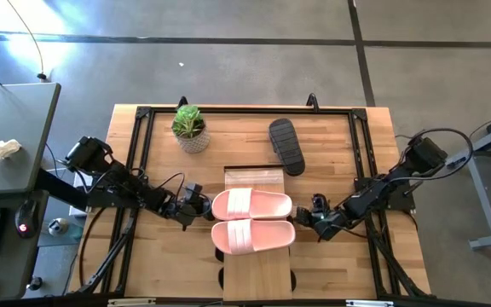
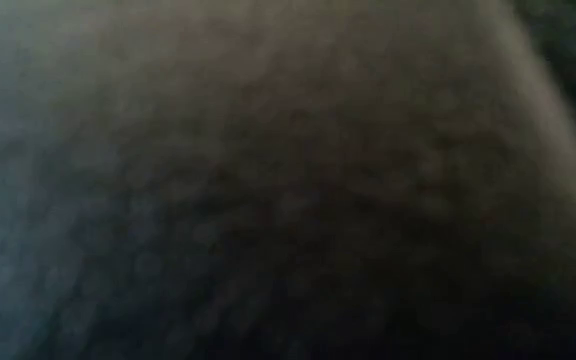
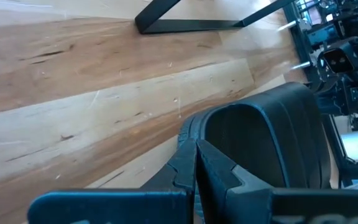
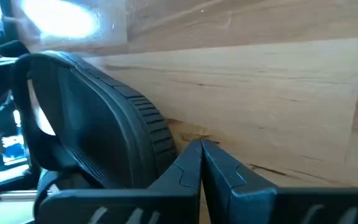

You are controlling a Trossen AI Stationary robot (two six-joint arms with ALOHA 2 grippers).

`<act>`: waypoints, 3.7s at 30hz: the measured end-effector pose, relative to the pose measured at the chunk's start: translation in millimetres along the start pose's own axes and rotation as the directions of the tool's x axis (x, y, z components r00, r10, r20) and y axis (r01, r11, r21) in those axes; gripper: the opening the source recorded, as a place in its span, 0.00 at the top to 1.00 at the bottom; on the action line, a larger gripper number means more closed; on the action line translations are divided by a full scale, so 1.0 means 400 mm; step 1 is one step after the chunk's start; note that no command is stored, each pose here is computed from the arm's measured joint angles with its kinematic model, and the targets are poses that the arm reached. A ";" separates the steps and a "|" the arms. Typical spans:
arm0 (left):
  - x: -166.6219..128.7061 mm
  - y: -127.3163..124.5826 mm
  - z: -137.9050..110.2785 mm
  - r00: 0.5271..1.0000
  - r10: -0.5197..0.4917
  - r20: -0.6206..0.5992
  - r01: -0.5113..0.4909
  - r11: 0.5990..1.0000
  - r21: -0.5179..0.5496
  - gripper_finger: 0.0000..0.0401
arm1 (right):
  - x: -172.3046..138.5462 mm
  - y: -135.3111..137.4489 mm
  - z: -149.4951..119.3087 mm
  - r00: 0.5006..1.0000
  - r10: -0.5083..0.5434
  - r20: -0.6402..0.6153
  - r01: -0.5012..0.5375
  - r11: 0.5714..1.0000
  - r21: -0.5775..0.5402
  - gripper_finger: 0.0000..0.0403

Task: Pick and place slides into the shelf
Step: Put the black slipper under the shelf, then adjust the black slipper under the shelf

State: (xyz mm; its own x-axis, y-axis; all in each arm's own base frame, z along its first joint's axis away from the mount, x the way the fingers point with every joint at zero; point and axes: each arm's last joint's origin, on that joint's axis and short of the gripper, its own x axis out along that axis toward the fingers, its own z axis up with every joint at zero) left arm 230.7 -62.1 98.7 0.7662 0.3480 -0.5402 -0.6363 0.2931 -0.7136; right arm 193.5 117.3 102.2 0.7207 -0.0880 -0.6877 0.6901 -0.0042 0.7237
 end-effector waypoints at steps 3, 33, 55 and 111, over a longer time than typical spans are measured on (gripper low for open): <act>0.001 0.000 0.000 1.000 -0.001 -0.001 0.001 1.000 -0.001 1.00 | 0.006 0.013 0.005 1.000 -0.005 0.007 0.005 1.000 0.001 1.00; -0.023 -0.013 -0.048 0.996 0.028 -0.082 -0.027 1.000 0.013 1.00 | 0.012 0.035 0.002 0.993 0.021 -0.116 -0.024 0.999 -0.030 1.00; -0.137 -0.005 0.042 0.980 0.184 -0.069 -0.177 0.980 0.095 1.00 | -0.005 -0.011 0.004 0.995 -0.054 0.089 0.060 0.996 -0.066 1.00; -0.098 -0.142 -0.249 0.936 0.001 -0.352 0.003 1.000 0.010 1.00 | -0.003 0.012 -0.002 0.998 -0.030 -0.049 0.020 0.980 -0.196 1.00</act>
State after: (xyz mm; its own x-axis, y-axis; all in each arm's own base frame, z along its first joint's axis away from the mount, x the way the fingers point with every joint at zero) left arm 245.9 -181.2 116.0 0.7484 0.0124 -0.6631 -0.6348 0.3032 -0.7107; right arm 196.0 118.2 106.2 0.7018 -0.0384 -0.7113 0.7041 0.1893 0.6844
